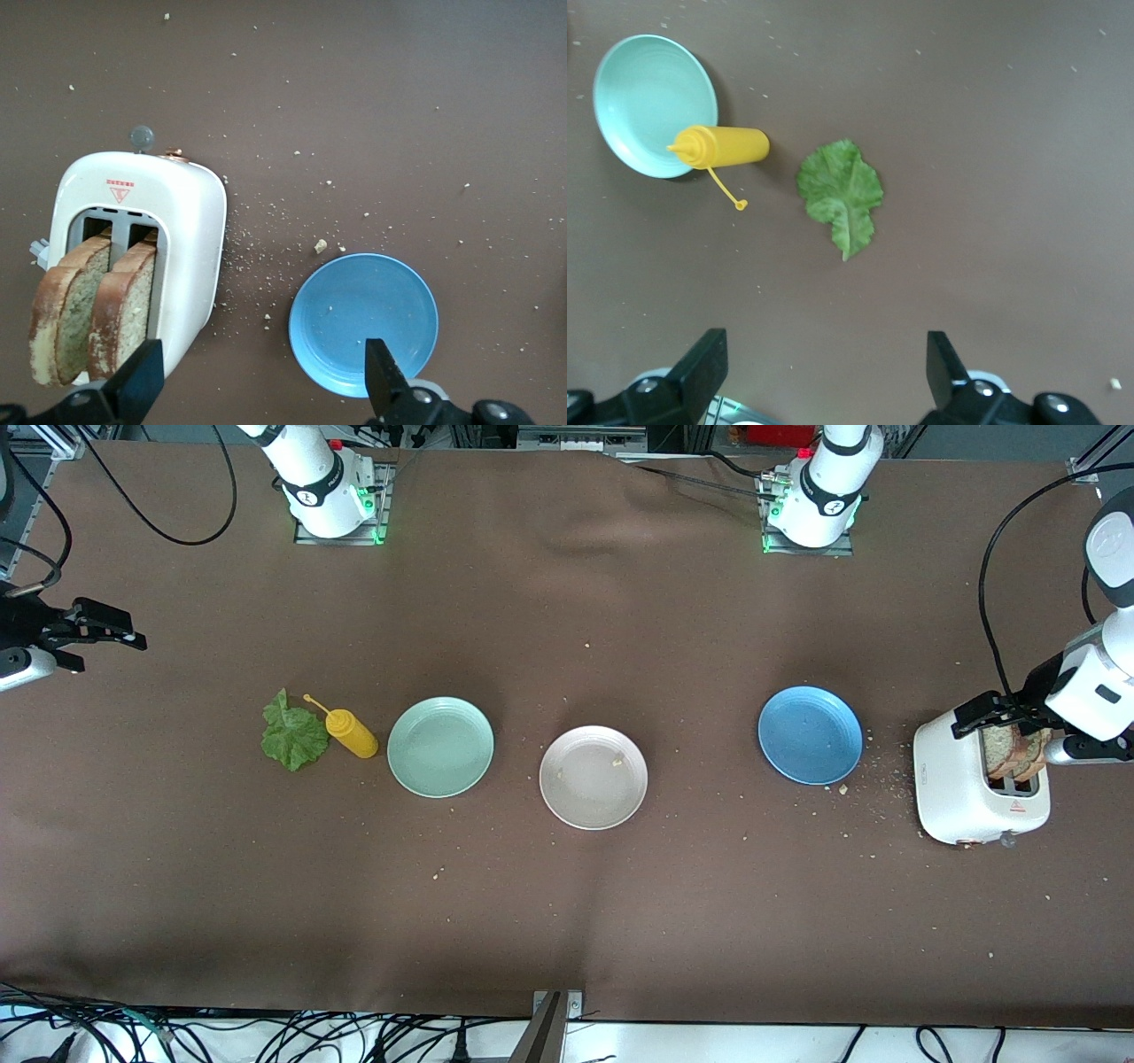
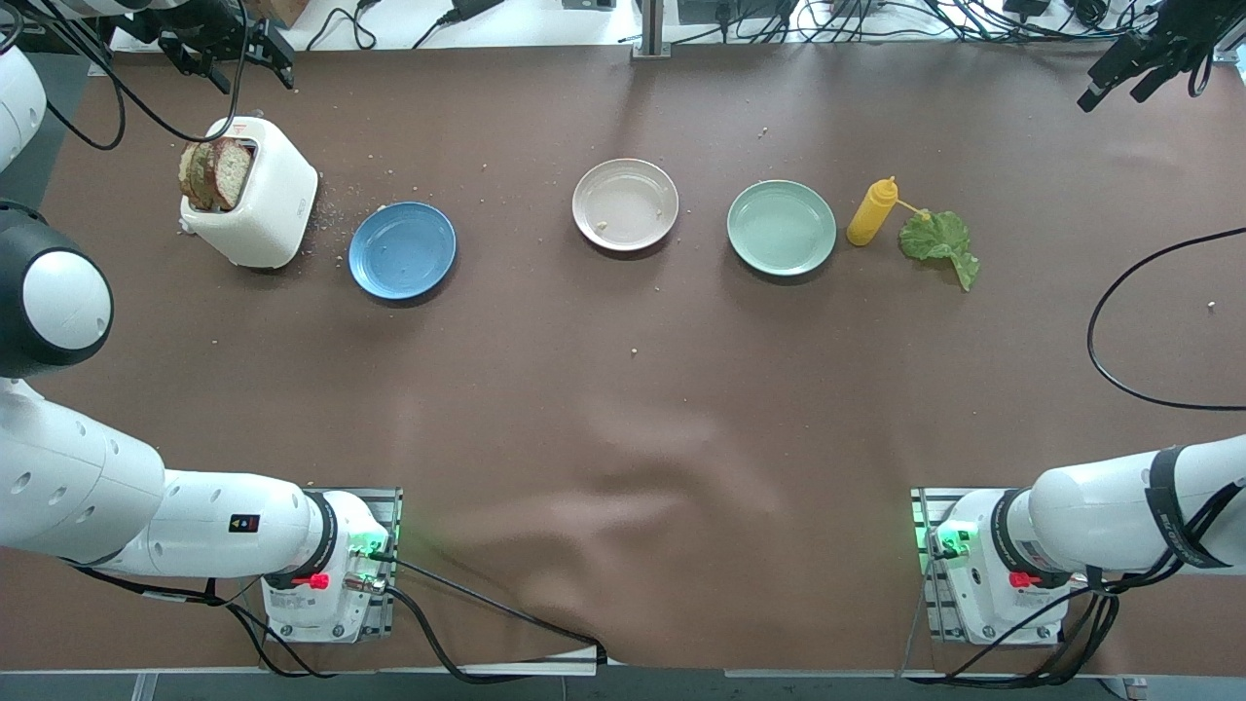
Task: Make sandwich in beige plate with both arms
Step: 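Reach the right gripper to the mustard while the left gripper reaches the toast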
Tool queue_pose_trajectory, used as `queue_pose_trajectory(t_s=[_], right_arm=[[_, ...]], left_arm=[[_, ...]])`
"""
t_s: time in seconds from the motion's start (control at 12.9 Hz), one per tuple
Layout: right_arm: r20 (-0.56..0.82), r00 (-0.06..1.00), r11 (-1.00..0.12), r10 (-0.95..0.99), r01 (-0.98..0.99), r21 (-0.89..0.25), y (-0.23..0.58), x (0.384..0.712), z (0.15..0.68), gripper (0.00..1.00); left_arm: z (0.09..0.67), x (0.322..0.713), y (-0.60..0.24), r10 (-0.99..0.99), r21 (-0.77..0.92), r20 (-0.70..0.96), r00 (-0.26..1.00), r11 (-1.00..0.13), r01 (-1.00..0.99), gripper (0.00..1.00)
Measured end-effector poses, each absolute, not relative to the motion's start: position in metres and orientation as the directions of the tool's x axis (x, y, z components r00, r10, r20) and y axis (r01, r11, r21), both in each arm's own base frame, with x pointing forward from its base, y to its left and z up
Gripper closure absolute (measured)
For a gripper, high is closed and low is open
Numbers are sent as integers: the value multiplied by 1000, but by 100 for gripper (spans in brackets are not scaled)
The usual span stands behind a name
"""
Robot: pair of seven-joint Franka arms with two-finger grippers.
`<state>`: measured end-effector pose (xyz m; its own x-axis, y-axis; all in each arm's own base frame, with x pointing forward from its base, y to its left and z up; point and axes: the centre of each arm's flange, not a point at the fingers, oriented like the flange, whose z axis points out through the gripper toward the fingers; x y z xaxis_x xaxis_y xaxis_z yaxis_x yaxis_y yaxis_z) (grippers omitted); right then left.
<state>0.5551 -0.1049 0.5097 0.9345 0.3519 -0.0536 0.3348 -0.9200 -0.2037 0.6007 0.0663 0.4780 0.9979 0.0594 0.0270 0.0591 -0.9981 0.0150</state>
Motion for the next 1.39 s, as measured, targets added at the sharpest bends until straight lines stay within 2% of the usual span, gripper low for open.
queue_pose_trajectory(t_s=[0.39, 0.62, 1.01, 1.24, 1.39], right_arm=[[146, 818, -744, 557, 569, -350, -117, 554, 454, 0], [303, 707, -586, 639, 702, -405, -117, 564, 412, 0], [516, 471, -312, 716, 877, -367, -122, 571, 344, 0], [642, 333, -154, 690, 935, -319, -127, 568, 299, 0], [722, 274, -91, 636, 955, -282, -130, 565, 269, 0]], left_arm=[[437, 596, 106, 15, 9, 18, 1000, -1000, 15, 0], [413, 597, 122, -39, 9, -8, 999, -999, -39, 0], [391, 595, 144, -48, 13, -36, 998, -999, -47, 0], [381, 595, 149, -40, 16, -53, 998, -999, -39, 1], [366, 593, 157, -27, 21, -77, 997, -999, -26, 2]])
